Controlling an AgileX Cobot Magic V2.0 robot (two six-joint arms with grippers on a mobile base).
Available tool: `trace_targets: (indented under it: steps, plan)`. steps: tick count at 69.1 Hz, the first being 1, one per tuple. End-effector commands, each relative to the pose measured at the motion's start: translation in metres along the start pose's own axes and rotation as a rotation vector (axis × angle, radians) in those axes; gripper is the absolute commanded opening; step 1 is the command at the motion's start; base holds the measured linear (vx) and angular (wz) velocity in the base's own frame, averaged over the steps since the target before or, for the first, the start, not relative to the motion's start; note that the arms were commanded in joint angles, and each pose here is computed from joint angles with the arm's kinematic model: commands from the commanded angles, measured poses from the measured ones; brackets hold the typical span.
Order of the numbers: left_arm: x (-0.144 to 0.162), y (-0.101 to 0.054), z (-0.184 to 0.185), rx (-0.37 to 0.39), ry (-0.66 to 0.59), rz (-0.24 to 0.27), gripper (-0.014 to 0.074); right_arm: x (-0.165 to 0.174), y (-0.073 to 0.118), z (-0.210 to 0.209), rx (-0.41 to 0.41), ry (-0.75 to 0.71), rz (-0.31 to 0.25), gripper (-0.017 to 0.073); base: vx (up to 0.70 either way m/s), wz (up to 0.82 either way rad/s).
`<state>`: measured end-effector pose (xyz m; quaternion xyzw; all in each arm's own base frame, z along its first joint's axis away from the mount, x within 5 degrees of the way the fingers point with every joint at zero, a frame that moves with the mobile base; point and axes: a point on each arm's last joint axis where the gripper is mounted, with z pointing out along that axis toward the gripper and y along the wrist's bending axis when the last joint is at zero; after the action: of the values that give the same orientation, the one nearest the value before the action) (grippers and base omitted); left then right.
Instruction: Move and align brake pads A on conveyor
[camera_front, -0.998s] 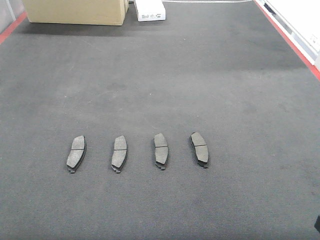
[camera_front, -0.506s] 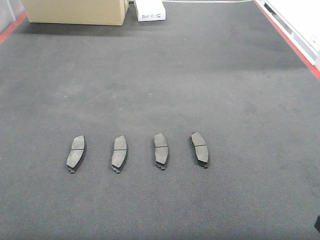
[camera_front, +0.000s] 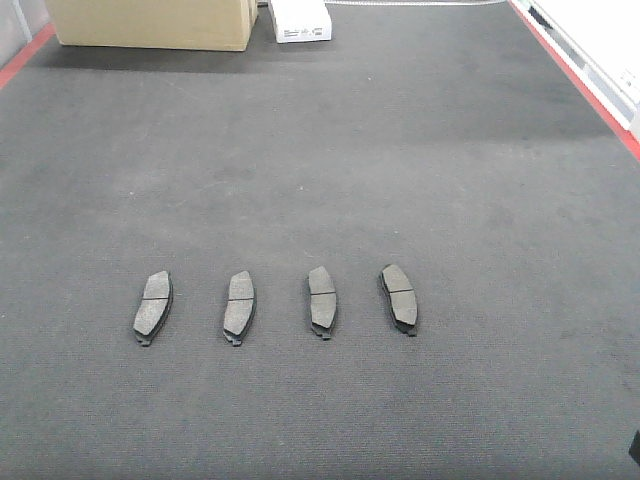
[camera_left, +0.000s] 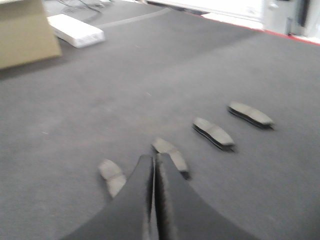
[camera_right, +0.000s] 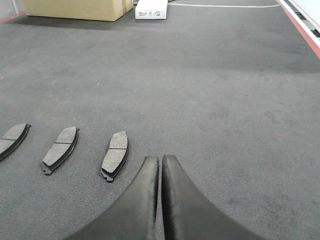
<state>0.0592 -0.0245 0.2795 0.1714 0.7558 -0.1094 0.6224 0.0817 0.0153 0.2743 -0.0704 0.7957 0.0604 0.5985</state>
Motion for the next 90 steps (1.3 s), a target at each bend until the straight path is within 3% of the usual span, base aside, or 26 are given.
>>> trace_targets:
  steps: [1, 16, 23, 40, 51, 90]
  plan:
    - [-0.013, 0.005, -0.012, -0.085, -0.147, -0.019, -0.0006, -0.014, 0.001, -0.003, -0.004, -0.089, -0.022, -0.0009, 0.0, 0.0]
    - [0.014, 0.013, -0.026, -0.375, -0.204, -0.039, -0.0006, -0.014, 0.001, -0.003, -0.004, -0.089, -0.022, -0.0009, 0.0, 0.0]
    - [0.03, 0.014, -0.024, -0.427, -0.194, -0.048, -0.0006, -0.014, 0.001, -0.003, -0.004, -0.089, -0.022, -0.0009, 0.0, 0.0]
    - [0.071, 0.017, -0.005, -0.425, -0.087, -0.07, -0.0006, -0.014, 0.001, -0.003, -0.004, -0.089, -0.021, -0.0009, 0.0, 0.0]
    - [0.093, 0.018, 0.006, -0.423, -0.137, -0.07, -0.0006, -0.014, 0.001, -0.003, -0.004, -0.089, -0.021, -0.0009, 0.0, 0.0]
    - [0.094, 0.018, 0.006, -0.423, -0.142, -0.069, -0.0006, -0.014, 0.001, -0.003, -0.004, -0.089, -0.021, -0.0009, 0.0, 0.0]
